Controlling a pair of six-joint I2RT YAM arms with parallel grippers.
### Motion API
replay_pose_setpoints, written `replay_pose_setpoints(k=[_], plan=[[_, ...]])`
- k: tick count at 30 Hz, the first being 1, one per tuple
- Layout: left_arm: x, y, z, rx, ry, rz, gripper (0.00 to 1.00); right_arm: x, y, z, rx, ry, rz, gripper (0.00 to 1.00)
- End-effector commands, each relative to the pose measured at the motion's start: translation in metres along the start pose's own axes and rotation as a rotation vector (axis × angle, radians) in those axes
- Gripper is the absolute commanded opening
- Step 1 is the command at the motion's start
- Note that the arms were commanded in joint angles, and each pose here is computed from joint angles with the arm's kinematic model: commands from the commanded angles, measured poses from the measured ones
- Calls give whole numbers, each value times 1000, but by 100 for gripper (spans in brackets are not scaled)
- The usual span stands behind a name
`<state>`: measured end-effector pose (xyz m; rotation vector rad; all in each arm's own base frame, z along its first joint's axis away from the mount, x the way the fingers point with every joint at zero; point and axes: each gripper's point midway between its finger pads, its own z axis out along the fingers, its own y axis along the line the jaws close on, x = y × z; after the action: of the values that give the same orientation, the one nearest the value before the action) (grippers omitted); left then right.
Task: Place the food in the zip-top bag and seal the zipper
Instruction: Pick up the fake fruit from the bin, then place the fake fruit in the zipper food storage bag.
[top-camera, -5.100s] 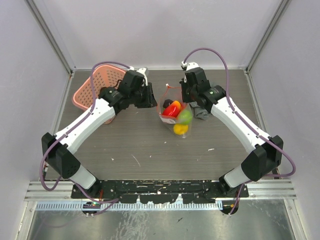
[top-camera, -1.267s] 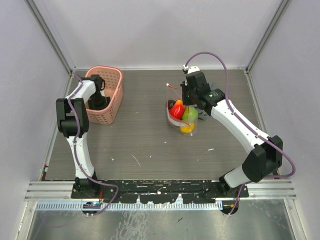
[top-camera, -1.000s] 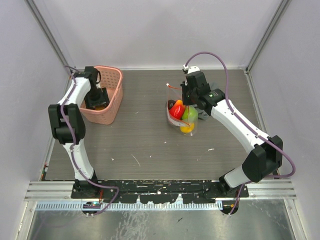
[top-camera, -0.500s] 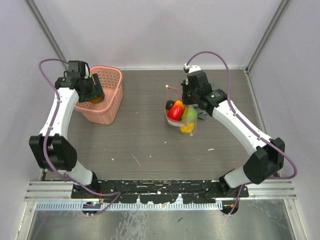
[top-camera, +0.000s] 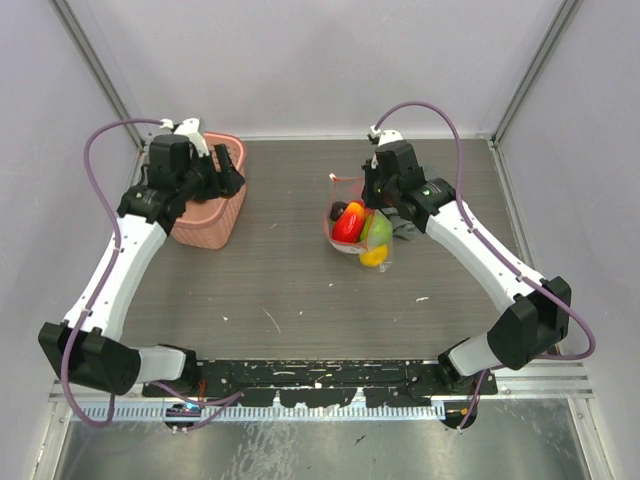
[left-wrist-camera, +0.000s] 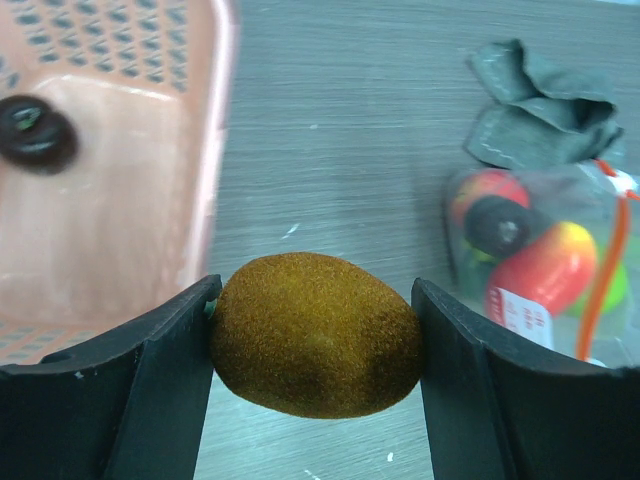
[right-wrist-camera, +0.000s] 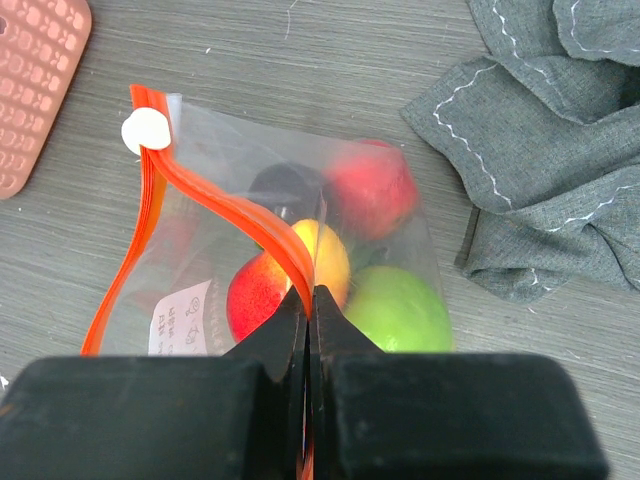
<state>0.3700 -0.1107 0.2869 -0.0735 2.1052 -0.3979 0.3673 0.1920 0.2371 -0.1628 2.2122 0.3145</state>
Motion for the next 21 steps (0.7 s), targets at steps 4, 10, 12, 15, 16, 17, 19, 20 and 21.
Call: replay_pose_setpoints(k=[4, 10, 12, 15, 16, 17, 19, 20, 21], plan=[[-26, -94, -23, 304, -211, 111, 47, -39, 16, -23, -77, -123, 42, 1], [-11, -165, -35, 512, -245, 213, 48, -38, 19, -26, -94, -121, 47, 1], [-4, -187, -38, 574, -257, 258, 48, -38, 20, -26, -99, -119, 49, 1], [18, -215, -33, 645, -232, 317, 48, -37, 21, -28, -108, -117, 53, 1], [24, -221, -29, 657, -223, 331, 48, -37, 22, -28, -111, -116, 53, 1], [30, -227, -26, 668, -212, 343, 48, -37, 22, -28, -114, -115, 53, 1], [42, -236, -16, 684, -183, 353, 48, -37, 23, -28, -118, -112, 55, 1], [48, -239, -11, 690, -169, 356, 48, -36, 24, -27, -120, -108, 55, 1], [53, -242, -6, 694, -156, 359, 47, -36, 24, -27, -123, -106, 56, 1]])
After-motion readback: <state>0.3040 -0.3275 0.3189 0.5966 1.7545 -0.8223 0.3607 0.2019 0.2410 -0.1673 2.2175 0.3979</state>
